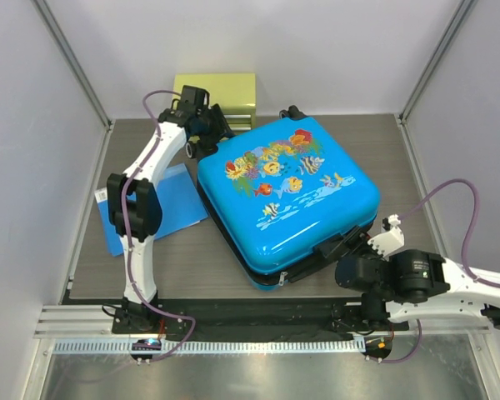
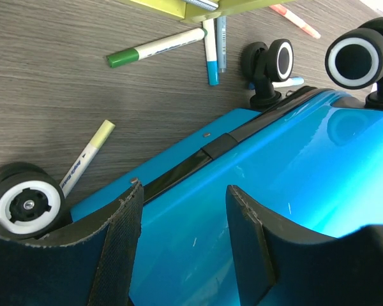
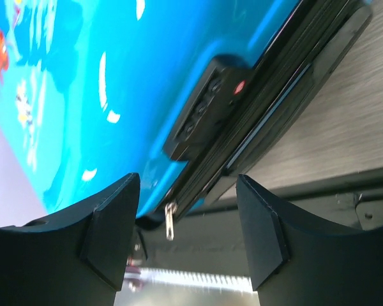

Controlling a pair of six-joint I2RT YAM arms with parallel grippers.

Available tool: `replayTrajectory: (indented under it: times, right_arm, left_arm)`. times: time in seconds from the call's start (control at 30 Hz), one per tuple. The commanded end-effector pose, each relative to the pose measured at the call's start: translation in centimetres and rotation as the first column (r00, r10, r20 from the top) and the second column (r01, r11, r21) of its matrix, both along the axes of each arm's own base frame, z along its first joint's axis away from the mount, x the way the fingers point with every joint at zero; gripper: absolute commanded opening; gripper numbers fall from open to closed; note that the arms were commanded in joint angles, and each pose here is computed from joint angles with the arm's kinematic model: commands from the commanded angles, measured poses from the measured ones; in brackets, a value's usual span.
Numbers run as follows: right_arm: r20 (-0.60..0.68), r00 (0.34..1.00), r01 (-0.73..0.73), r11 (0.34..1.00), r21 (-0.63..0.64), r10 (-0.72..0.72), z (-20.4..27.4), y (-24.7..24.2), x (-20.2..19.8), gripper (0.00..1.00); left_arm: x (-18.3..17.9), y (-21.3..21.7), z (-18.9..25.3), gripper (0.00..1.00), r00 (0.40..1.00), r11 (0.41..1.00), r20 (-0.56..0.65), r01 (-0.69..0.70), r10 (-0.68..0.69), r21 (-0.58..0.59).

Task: Pack the luggage
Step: Zip the luggage at the center of the board.

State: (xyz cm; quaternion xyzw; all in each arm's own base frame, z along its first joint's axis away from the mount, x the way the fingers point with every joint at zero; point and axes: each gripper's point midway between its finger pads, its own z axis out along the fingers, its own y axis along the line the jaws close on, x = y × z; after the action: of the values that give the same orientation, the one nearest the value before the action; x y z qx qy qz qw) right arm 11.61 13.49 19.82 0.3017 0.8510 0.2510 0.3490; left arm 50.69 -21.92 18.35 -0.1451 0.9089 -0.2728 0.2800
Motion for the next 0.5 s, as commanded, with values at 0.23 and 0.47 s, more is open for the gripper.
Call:
replayTrajectory:
  times: [0.23,0.47]
  right_arm:
    - [0.24,0.95,0.231,0.966,-0.119,-0.198,-1.8,-4.0,3.8,0.67]
    - [0.338,0.917,0.265,0.957,-0.118,-0.212,-1.5,-4.4,4.8,0.66]
  left_arm:
    - [-3.5,0.7,-3.4,0.56,0.986,0.992,-0.119,0.12,-0.114,0.04]
    - [-7.0,1.1,-5.4,0.56,0.965,0.983,-0.199,0.18,-0.169,0.036]
